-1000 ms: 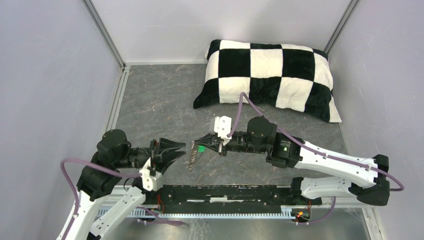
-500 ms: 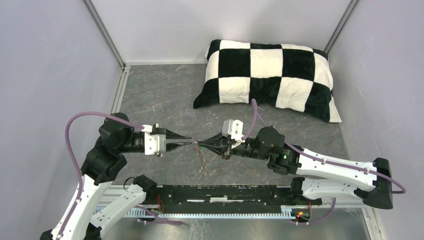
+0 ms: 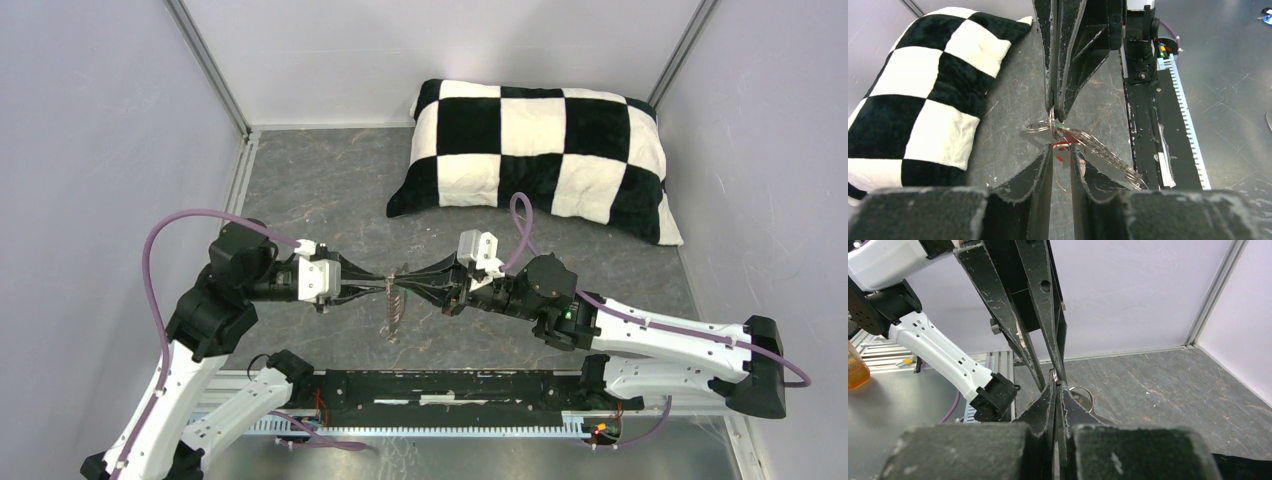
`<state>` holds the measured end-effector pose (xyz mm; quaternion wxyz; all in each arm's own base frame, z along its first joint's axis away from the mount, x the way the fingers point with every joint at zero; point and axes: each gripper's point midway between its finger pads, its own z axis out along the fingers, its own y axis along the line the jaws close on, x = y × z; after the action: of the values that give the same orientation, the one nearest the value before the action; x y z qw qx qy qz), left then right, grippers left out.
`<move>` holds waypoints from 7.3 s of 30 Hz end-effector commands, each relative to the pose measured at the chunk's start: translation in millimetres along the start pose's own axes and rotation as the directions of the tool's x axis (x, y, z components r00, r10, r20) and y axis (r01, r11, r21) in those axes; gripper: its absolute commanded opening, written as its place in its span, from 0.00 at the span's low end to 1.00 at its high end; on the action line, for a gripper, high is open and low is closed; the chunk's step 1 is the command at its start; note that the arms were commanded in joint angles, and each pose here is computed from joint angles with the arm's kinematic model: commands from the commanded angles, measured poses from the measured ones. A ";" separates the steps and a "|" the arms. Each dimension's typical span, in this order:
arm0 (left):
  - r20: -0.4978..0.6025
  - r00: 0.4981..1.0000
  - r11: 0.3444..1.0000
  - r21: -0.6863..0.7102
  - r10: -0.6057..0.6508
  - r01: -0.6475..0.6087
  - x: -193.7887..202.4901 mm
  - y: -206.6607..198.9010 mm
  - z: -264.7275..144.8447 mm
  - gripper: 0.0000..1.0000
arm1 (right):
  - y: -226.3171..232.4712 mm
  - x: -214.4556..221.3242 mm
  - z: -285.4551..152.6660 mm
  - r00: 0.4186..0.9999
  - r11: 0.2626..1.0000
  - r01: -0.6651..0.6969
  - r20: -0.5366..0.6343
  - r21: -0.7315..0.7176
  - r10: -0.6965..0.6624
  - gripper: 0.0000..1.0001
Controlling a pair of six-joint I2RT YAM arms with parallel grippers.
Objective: Put the keys on the keyring
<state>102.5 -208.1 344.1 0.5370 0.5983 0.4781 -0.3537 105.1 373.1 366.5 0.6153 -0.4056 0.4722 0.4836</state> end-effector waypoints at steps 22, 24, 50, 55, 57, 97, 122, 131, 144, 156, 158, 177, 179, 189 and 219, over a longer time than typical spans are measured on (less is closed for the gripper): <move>0.013 0.989 0.988 -0.042 -0.146 0.147 -19.4 9.5 -1.5 0.33 | 5.3 -22.2 2.9 0.997 0.999 0.027 0.071 -0.036 -0.024 0.01; 0.007 0.985 0.985 -0.029 -0.171 0.171 -18.5 9.0 0.3 0.33 | 4.7 -22.3 2.3 0.997 0.999 0.030 0.070 -0.033 -0.028 0.01; -0.138 0.990 0.999 0.027 0.027 -0.023 2.6 12.8 -5.6 0.02 | -0.3 -3.6 2.1 0.907 0.968 0.166 -0.357 -0.188 -0.225 0.50; -0.159 0.985 0.996 0.058 0.070 -0.062 4.7 13.9 -5.8 0.02 | 0.8 10.4 7.2 0.849 0.952 0.162 -0.455 -0.259 -0.268 0.46; -0.166 0.982 0.994 0.067 0.091 -0.081 5.8 13.3 -6.9 0.02 | 1.3 10.7 7.8 0.840 0.948 0.164 -0.465 -0.275 -0.280 0.44; -0.109 0.982 0.988 0.044 0.155 -0.151 -6.0 4.5 -13.9 0.41 | -7.7 -8.9 29.9 0.912 0.963 0.197 -0.326 -0.183 -0.249 0.01; -0.020 0.987 0.986 -0.048 0.161 -0.162 -20.6 17.4 -8.7 0.28 | 2.5 -50.0 0.2 0.984 0.994 0.036 0.177 -0.101 -0.018 0.01; -0.005 0.992 0.991 -0.037 0.126 -0.126 -26.1 15.0 -8.4 0.29 | 6.4 -45.0 0.0 0.968 0.992 -0.038 0.240 -0.121 0.066 0.01; 0.056 0.998 0.999 -0.017 0.043 -0.042 -40.1 13.2 -4.2 0.29 | 11.5 -40.9 7.3 0.962 0.985 -0.052 0.258 -0.163 0.093 0.01; 0.064 0.998 1.000 0.002 0.020 -0.020 -44.0 6.5 -6.6 0.07 | 3.0 -26.3 10.4 0.979 0.993 -0.028 0.197 -0.113 0.050 0.01; 0.050 0.998 1.000 0.009 0.024 -0.025 -41.1 4.0 -7.8 0.07 | 1.3 -26.3 8.0 0.979 0.995 -0.021 0.198 -0.099 0.040 0.01; -0.070 0.996 0.996 0.077 0.050 -0.045 -9.8 -5.2 -9.2 0.27 | 8.1 -29.0 9.0 0.981 0.990 -0.005 0.192 -0.140 0.032 0.01; -0.058 0.997 0.998 0.035 0.056 -0.054 -12.0 2.8 -7.8 0.27 | 8.5 -27.7 9.4 0.982 0.990 -0.004 0.188 -0.143 0.031 0.01; -0.048 0.999 1.000 -0.008 -0.009 0.009 -14.7 7.2 -7.3 0.35 | 7.4 -26.0 11.8 0.984 0.990 0.001 0.176 -0.141 0.025 0.01; -0.091 0.993 0.997 0.022 0.081 -0.079 -6.1 21.3 0.1 0.02 | -14.4 -21.1 13.4 0.979 0.980 0.152 -0.116 -0.130 -0.167 0.41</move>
<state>120.3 -207.6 340.4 0.4968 0.6153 0.5158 -0.3294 115.4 379.5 388.2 0.6038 -0.4764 0.4422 0.4614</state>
